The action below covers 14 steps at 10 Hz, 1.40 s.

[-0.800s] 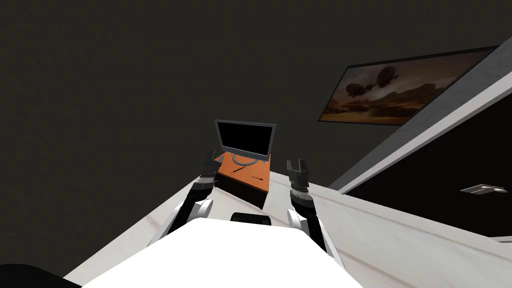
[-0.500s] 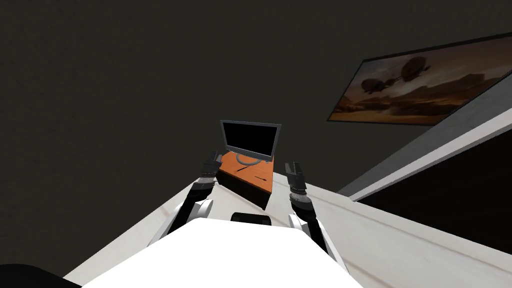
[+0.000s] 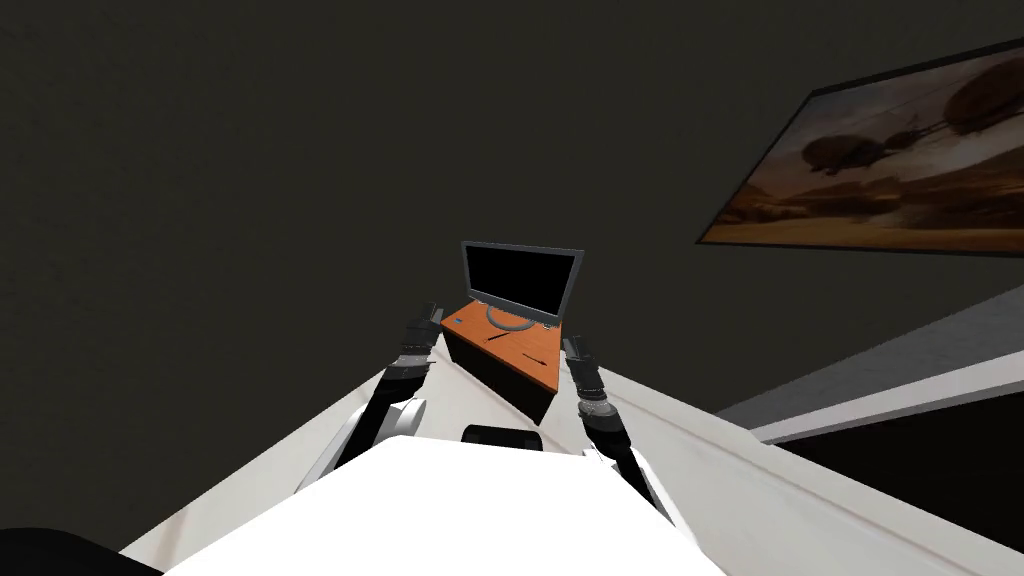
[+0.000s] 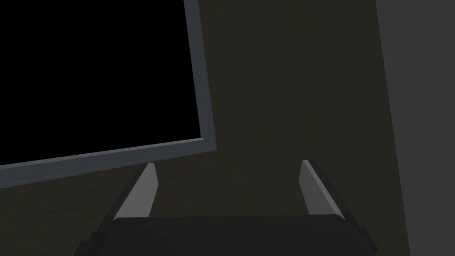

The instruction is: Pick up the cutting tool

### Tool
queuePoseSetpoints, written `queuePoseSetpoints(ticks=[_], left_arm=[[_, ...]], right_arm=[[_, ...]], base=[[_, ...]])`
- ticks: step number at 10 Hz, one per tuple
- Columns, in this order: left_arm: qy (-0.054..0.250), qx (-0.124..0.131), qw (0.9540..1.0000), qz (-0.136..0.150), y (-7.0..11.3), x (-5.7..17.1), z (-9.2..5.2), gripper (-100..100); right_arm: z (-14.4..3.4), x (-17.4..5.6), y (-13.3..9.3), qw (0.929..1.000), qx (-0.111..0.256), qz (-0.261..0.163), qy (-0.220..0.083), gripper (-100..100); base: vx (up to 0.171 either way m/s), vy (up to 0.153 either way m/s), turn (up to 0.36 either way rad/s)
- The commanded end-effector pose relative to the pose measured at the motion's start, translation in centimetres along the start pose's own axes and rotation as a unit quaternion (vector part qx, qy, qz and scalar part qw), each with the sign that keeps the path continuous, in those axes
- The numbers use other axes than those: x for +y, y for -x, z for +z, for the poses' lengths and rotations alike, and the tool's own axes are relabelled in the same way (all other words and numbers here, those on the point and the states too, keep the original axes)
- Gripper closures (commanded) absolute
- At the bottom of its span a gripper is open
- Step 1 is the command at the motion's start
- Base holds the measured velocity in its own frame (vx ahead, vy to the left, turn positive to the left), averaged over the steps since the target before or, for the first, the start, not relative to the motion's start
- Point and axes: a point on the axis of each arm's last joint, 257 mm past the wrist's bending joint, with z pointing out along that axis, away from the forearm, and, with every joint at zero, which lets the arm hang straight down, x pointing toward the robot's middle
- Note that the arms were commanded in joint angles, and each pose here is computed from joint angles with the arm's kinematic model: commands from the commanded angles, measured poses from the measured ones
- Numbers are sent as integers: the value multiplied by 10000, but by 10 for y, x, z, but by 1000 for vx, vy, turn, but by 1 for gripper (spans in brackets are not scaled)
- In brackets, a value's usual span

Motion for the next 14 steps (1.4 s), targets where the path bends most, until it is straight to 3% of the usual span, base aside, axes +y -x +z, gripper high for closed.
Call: queuePoseSetpoints(ticks=[1, 2, 3, 4, 6, 7, 9, 10, 11, 12, 13, 14], left_arm=[[0, 0, 10000, 0, 0, 0, 0, 0], [0, 0, 10000, 0, 0, 0, 0, 0], [1, 0, 10000, 1, 0, 0, 0, 0], [0, 0, 10000, 0, 0, 0, 0, 0], [0, 0, 10000, 1, 0, 0, 0, 0], [0, 0, 10000, 0, 0, 0, 0, 0], [0, 0, 10000, 1, 0, 0, 0, 0], [0, 0, 10000, 0, 0, 0, 0, 0], [1, -1, 10000, 2, 0, 0, 0, 0], [1, 0, 10000, 1, 0, 0, 0, 0], [1, 0, 10000, 2, 0, 0, 0, 0], [1, 0, 10000, 1, 0, 0, 0, 0]], right_arm=[[-22, -23, -10, 9991, 247, -56, -331, -100], [-24, -26, -10, 9989, 289, -73, -363, -100], [-40, -42, -16, 9969, 479, -124, -614, -100], [-40, -42, -16, 9969, 483, -126, -615, -100], [-78, -76, -27, 9892, 852, -234, -1167, -100], [-79, -77, -27, 9887, 896, -255, -1175, -100], [-125, -108, -36, 9752, 1291, -388, -1758, -100], [-128, -110, -35, 9738, 1341, -413, -1792, -100], [-153, -123, -39, 9644, 1573, -499, -2066, -100], [-156, -126, -38, 9633, 1575, -504, -2113, -100], [-181, -136, -40, 9523, 1812, -595, -2382, -100], [-186, -140, -39, 9508, 1815, -601, -2438, -100]], base=[[-1, 118, 379], [9, 78, 125], [13, 64, 228], [10, 39, 135], [12, 73, 338], [21, 68, 155], [35, 81, 391], [44, 50, 139], [38, 65, 269], [35, 45, 171], [42, 48, 312], [34, 29, 152]])
